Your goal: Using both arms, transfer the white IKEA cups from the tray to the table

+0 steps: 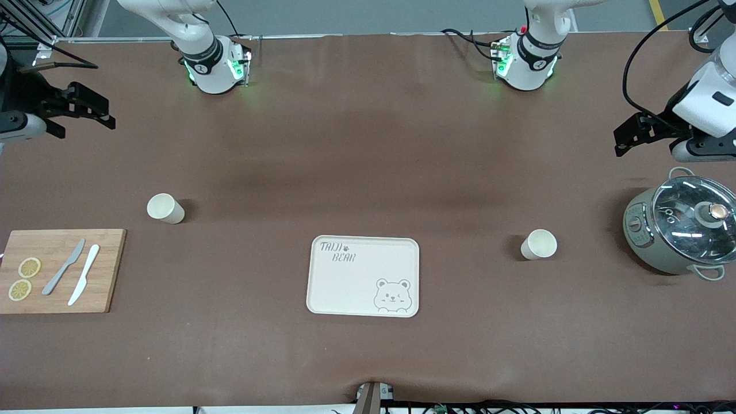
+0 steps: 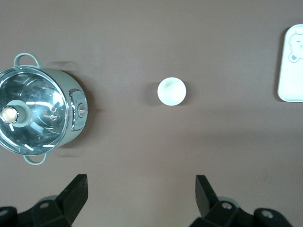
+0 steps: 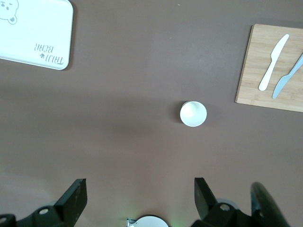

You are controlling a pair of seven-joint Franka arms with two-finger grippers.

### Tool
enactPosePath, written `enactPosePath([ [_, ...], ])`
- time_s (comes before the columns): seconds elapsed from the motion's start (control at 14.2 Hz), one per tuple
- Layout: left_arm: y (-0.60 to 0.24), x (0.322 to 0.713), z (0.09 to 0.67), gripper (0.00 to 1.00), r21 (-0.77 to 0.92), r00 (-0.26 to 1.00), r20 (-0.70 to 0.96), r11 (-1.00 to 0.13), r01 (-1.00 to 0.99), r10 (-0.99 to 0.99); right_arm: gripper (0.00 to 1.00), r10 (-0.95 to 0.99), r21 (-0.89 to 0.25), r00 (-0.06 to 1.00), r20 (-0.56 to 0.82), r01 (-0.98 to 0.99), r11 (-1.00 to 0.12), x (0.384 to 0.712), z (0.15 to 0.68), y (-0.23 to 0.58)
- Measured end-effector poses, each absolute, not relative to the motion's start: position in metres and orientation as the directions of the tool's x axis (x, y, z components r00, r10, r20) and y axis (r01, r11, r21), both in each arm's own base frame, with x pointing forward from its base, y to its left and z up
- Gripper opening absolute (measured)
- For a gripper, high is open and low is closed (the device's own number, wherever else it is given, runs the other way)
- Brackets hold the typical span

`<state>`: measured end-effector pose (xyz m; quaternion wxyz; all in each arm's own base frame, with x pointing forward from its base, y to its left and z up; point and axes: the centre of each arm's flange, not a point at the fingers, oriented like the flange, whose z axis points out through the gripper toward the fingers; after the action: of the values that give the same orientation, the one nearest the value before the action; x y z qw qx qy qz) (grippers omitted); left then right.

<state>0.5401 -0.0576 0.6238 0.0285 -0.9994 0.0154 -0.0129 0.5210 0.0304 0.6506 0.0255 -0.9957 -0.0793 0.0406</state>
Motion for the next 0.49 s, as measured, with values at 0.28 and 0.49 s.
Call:
enactPosePath([
  [0.28, -0.073, 0.533, 0.626, 1.00, -0.056, 0.998, 0.005, -0.997, -0.056, -0.056, 1.00, 0.160, 0.013, 0.984, -0.076, 0.161, -0.987, 0.522, 0.651, 0.028],
  [0.49, -0.063, 0.532, 0.629, 1.00, -0.055, 0.999, 0.003, -0.998, -0.039, -0.039, 1.00, 0.159, 0.014, 0.984, -0.075, 0.160, -0.987, 0.522, 0.651, 0.027],
])
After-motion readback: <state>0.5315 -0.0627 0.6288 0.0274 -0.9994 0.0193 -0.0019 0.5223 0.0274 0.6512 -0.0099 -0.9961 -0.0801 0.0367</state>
